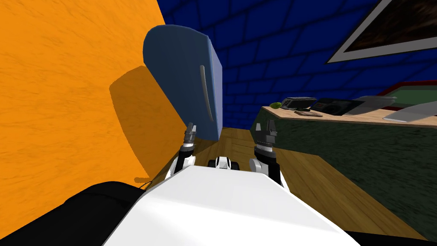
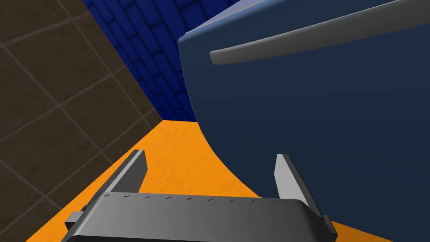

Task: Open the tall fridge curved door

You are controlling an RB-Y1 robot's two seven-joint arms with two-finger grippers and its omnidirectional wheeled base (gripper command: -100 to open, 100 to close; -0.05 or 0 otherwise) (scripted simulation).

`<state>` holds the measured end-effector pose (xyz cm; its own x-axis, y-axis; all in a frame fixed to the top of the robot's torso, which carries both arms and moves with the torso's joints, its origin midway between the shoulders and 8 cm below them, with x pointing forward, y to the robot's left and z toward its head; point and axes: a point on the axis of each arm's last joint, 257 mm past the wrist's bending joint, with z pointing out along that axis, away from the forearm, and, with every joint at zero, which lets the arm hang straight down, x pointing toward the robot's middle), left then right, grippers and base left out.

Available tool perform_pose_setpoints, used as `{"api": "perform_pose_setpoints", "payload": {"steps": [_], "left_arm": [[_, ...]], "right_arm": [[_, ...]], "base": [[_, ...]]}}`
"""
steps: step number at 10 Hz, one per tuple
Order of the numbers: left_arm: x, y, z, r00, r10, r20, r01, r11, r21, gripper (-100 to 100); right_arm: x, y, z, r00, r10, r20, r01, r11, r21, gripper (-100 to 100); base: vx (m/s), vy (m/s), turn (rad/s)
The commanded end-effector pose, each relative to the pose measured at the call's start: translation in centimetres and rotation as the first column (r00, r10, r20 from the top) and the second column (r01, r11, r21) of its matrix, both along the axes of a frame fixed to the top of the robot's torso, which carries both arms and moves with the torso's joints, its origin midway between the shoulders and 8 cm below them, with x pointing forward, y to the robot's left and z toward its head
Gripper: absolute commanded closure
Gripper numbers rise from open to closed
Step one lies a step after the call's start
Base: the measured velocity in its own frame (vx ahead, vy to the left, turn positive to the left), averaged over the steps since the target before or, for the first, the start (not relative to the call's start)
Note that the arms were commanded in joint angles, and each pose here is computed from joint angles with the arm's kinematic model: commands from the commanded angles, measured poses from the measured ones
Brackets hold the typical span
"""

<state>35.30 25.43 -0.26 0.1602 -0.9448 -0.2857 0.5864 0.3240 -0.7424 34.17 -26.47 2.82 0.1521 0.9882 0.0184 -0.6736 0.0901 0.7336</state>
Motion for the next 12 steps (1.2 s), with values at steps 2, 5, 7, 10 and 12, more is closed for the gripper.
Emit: {"api": "perform_pose_setpoints", "payload": {"steps": [2, 5, 7, 10, 12], "left_arm": [[1.5, 0.9, -2.3, 0.9949, 0.043, -0.091, -0.036, 0.9963, 0.078, -100], [2.7, 2.1, -4.4, 0.9831, 0.090, -0.160, -0.068, 0.9884, 0.136, -100], [3.4, 3.0, -5.8, 0.9709, 0.124, -0.205, -0.088, 0.9800, 0.178, -100], [4.2, 4.2, -7.6, 0.9518, 0.169, -0.256, -0.106, 0.9647, 0.241, -100], [4.7, 5.2, -8.8, 0.9354, 0.203, -0.290, -0.114, 0.9487, 0.295, -100]], "right_arm": [[0.0, 0.0, 0.0, 1.000, 0.000, 0.000, 0.000, 1.000, 0.000, 0], [0.0, 0.0, 0.0, 1.000, 0.000, 0.000, 0.000, 1.000, 0.000, 0], [0.0, 0.0, 0.0, 1.000, 0.000, 0.000, 0.000, 1.000, 0.000, 0], [0.0, 0.0, 0.0, 1.000, 0.000, 0.000, 0.000, 1.000, 0.000, 0], [0.0, 0.0, 0.0, 1.000, 0.000, 0.000, 0.000, 1.000, 0.000, 0]], "base": [[0.135, -0.068, -0.020], [0.134, -0.052, -0.022], [0.167, -0.049, -0.020], [0.124, -0.043, -0.021], [0.117, -0.048, -0.015]]}}
